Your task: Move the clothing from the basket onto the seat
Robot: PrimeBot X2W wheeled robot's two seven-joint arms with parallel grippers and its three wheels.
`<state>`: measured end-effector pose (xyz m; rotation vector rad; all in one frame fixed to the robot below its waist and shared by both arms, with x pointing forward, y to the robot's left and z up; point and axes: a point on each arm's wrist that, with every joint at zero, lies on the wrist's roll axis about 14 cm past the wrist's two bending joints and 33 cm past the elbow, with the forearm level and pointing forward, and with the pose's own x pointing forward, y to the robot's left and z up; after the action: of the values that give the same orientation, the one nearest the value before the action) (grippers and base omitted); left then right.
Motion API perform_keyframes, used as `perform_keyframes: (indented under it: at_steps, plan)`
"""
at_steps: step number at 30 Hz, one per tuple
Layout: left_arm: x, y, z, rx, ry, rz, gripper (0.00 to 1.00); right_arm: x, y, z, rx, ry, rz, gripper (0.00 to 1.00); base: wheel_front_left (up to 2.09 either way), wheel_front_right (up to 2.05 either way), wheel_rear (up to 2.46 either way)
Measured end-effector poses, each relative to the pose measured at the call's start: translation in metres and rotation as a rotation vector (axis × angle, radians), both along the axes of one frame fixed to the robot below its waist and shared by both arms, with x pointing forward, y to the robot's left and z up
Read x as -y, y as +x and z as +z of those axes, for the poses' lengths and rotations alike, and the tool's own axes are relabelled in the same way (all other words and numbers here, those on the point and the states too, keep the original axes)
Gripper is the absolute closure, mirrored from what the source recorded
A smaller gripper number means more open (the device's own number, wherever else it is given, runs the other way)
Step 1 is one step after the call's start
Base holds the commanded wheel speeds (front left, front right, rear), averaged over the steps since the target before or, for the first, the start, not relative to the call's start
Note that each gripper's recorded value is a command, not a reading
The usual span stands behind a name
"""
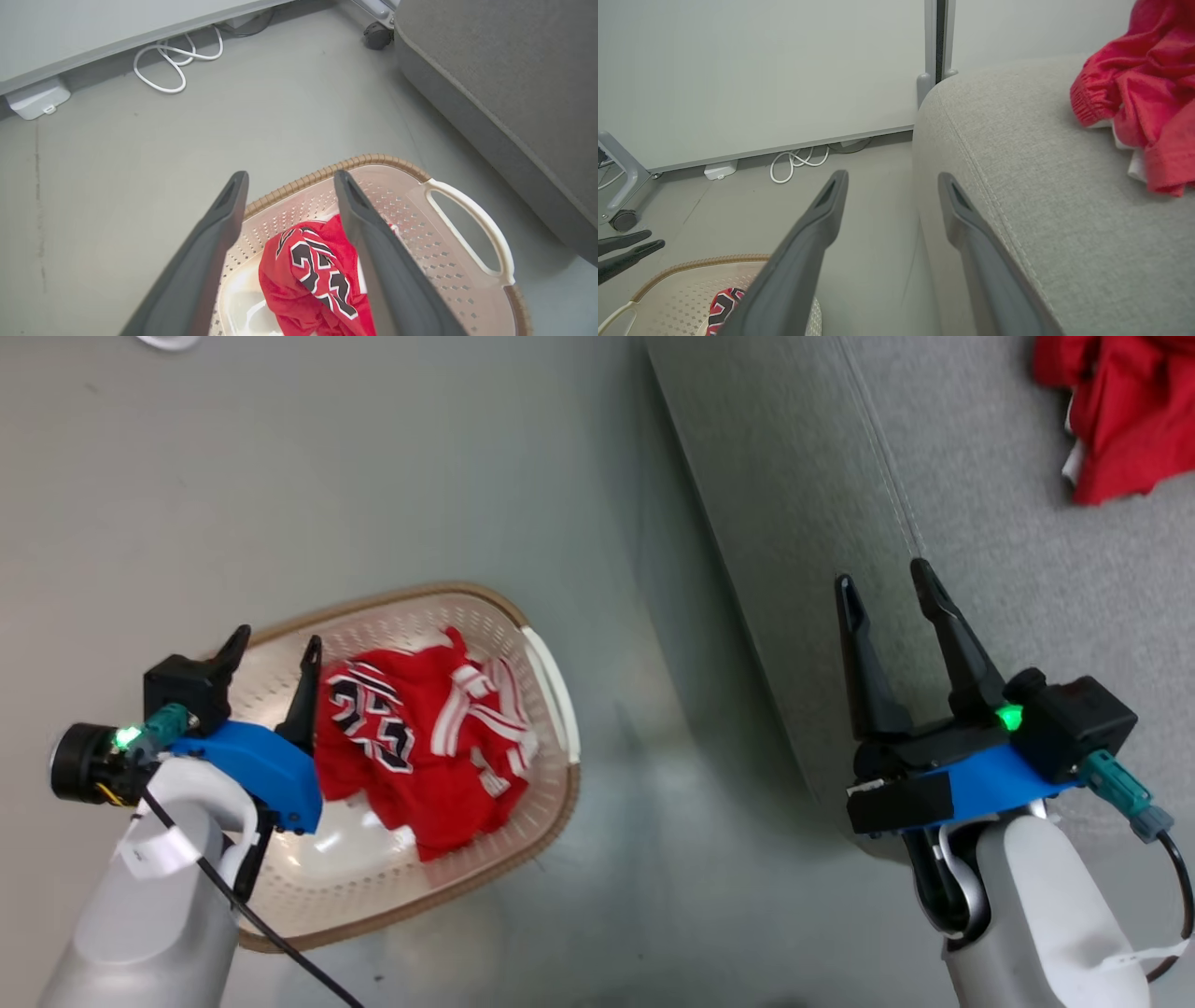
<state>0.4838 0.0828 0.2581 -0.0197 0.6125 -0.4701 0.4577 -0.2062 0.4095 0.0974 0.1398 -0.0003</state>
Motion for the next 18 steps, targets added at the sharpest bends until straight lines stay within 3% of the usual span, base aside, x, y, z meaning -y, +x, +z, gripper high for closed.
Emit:
perform_keyframes:
  at_steps: [10,18]
  plan:
    - [0.025,-0.018,-0.093,-0.233,0.027,-0.082,0.0,0.02,-0.003,-0.046,-0.114,0.026,-0.059,0.0,0.0,0.0,0.0]
    - [0.026,-0.026,-0.136,-0.317,0.076,-0.111,0.0,0.029,-0.007,-0.064,-0.16,0.044,-0.09,0.0,0.0,0.0,0.0]
